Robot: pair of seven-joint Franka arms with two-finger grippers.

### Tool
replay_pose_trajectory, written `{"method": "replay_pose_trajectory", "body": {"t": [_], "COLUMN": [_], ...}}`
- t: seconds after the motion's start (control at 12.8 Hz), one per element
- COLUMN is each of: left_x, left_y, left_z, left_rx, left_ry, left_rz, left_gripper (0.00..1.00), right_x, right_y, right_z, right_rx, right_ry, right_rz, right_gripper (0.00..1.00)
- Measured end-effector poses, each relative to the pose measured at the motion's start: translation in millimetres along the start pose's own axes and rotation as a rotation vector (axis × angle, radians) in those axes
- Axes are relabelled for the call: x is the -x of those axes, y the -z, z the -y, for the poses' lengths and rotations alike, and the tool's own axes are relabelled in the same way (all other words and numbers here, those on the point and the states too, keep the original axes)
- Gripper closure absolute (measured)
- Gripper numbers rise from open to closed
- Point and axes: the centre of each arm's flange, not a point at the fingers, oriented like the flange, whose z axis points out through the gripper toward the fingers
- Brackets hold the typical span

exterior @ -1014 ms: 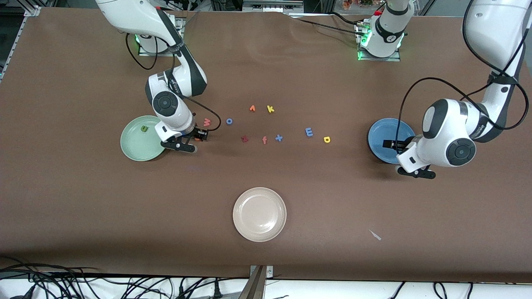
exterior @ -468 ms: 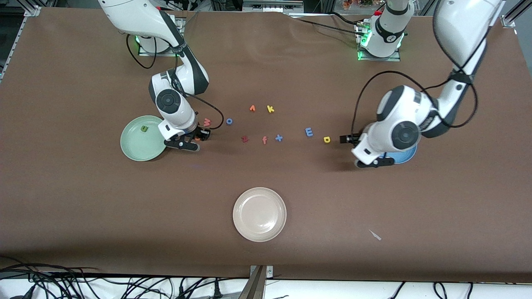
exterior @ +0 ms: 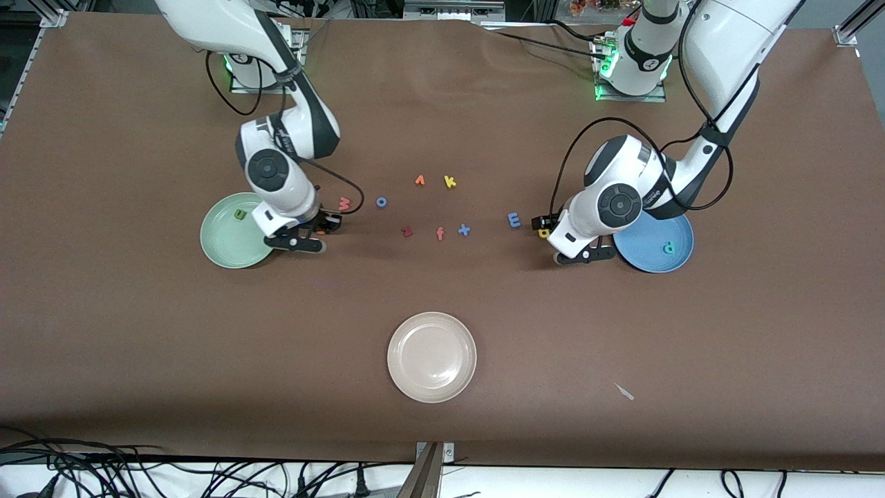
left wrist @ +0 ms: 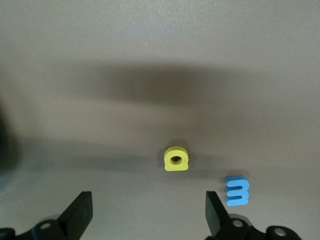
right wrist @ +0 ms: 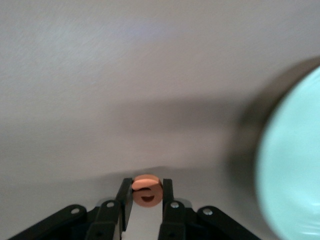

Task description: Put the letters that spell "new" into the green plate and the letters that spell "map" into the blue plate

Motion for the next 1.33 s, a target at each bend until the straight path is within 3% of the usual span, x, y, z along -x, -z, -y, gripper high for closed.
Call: {"method": "replay_pose_trajectory", "body": {"t": [0.31, 0.62, 1.09, 1.17, 1.33], "left_x": [6.8, 7.0, 5.0, 5.0, 4.6], "left_y": [-15.2, -20.8, -30.0, -30.3, -30.9], "left_z": [-3.5, -4.0, -4.2, -4.2, -4.5], "left_rx": [0.012, 0.016, 0.024, 0.024, 0.027], "left_ry": [0.010, 0.015, 0.019, 0.019, 0.019], "left_rz": [-0.010, -0.010, -0.003, -0.002, -0.004], "left_gripper": [0.03, 0.03, 0.04, 0.04, 0.04], "right_x": [-26.2, -25.0, -20.9, -16.0, -2.8], "right_y": [31.5, 9.9, 13.7, 17.9, 21.1], "right_z": [-106.9, -138.2, -112.0, -94.5, -56.7], "right_rx": [0.032, 0.045, 0.033, 0.027, 0.022], "right_ry": [0.094, 0.109, 0.057, 0.024, -0.065], "right_rz": [0.077, 0.094, 0.109, 0.109, 0.108], "right_gripper": [0.72, 0.70, 0.06, 0.00, 0.00]}}
